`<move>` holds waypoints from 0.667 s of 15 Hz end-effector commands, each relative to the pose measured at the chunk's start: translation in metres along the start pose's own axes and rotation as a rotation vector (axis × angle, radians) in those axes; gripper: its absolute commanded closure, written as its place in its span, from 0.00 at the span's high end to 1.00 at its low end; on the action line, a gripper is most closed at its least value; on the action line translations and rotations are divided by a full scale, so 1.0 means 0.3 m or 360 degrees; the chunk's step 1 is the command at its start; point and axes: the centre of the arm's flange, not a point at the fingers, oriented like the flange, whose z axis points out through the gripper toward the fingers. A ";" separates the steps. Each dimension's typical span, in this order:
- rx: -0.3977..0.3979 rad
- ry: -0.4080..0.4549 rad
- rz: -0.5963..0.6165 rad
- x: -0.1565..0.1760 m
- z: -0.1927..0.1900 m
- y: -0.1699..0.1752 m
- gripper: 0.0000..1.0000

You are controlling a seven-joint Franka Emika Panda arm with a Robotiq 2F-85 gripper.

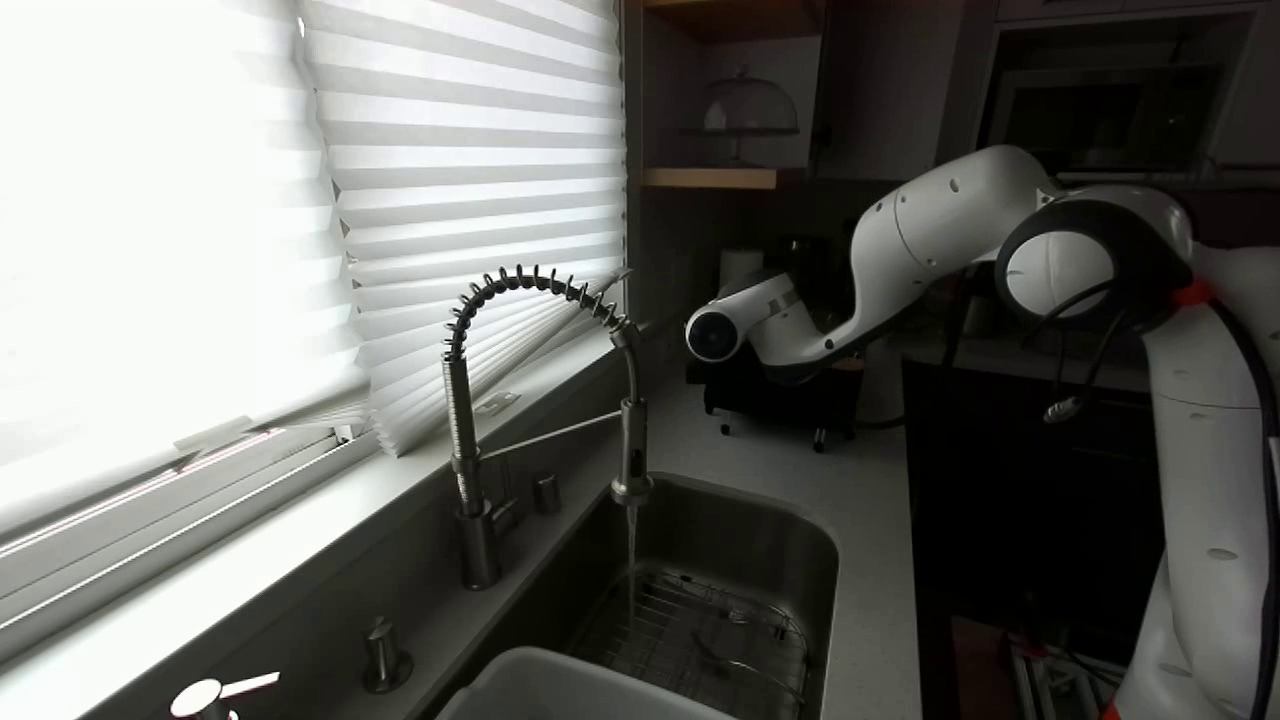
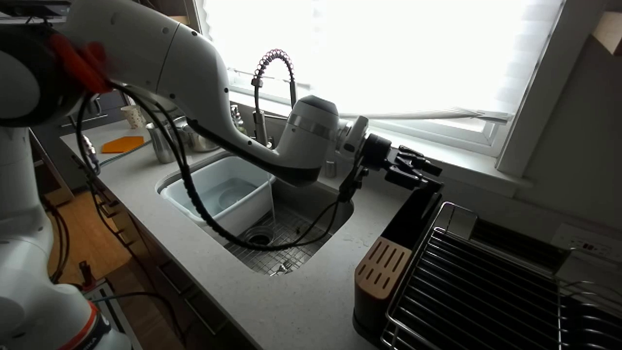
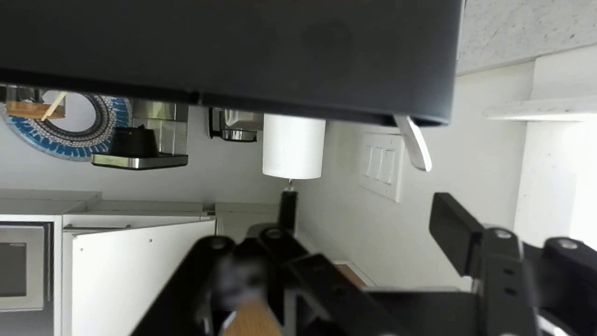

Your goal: Open the faucet and place the silver spoon under the faucet then put the spoon on the dishrack

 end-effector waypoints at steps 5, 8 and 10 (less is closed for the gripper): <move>0.0014 -0.0093 0.0114 0.177 -0.063 0.070 1.00; 0.0009 -0.0262 0.0171 0.261 -0.100 0.095 0.99; -0.0013 -0.0450 0.0191 0.310 -0.114 0.106 1.00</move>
